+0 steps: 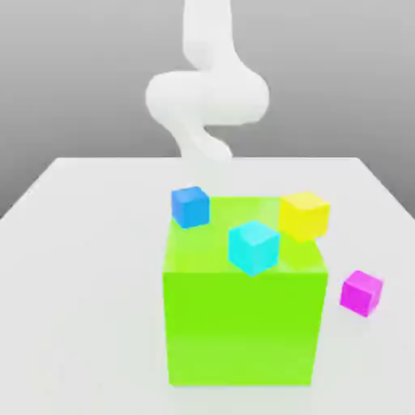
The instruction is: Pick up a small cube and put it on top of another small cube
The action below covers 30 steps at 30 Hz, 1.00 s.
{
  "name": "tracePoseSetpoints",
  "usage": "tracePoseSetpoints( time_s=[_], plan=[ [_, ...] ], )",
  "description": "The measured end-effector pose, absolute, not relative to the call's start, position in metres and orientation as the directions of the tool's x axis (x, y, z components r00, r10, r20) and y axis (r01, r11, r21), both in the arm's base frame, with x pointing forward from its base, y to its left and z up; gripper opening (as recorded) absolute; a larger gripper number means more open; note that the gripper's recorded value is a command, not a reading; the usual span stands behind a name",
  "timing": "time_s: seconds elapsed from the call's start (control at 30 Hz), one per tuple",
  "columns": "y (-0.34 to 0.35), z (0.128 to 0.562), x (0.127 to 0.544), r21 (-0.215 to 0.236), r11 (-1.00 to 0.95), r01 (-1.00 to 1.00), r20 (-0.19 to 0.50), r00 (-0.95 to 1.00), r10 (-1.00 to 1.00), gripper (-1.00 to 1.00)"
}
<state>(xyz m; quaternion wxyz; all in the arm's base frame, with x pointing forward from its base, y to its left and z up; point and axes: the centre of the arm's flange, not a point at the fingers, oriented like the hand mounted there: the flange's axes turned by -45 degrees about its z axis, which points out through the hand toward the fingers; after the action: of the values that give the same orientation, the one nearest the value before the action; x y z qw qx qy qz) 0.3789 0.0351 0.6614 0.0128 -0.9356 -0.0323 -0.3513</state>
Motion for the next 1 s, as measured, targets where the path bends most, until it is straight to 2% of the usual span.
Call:
tracePoseSetpoints(
  time_s=[0.13,0.3,0.47,0.67,0.87,0.9,1.0],
  plan=[
    [0.104,0.567,0.413,0.010,-0.977,0.213,0.542,0.820,0.184,0.00],
    [0.186,0.450,0.410,0.017,-0.925,0.379,0.392,0.849,0.355,0.00],
    [0.251,0.337,0.364,0.017,-0.844,0.536,0.230,0.820,0.525,0.00],
    [0.294,0.216,0.268,0.005,-0.706,0.708,0.031,0.706,0.708,0.00],
    [0.295,0.150,0.256,-0.001,-0.692,0.722,0.001,0.692,0.722,0.00],
    [0.295,0.140,0.255,-0.001,-0.692,0.722,0.001,0.692,0.722,-1.00],
    [0.295,0.140,0.255,-0.001,-0.691,0.722,0.001,0.691,0.722,-1.00]
  ],
)
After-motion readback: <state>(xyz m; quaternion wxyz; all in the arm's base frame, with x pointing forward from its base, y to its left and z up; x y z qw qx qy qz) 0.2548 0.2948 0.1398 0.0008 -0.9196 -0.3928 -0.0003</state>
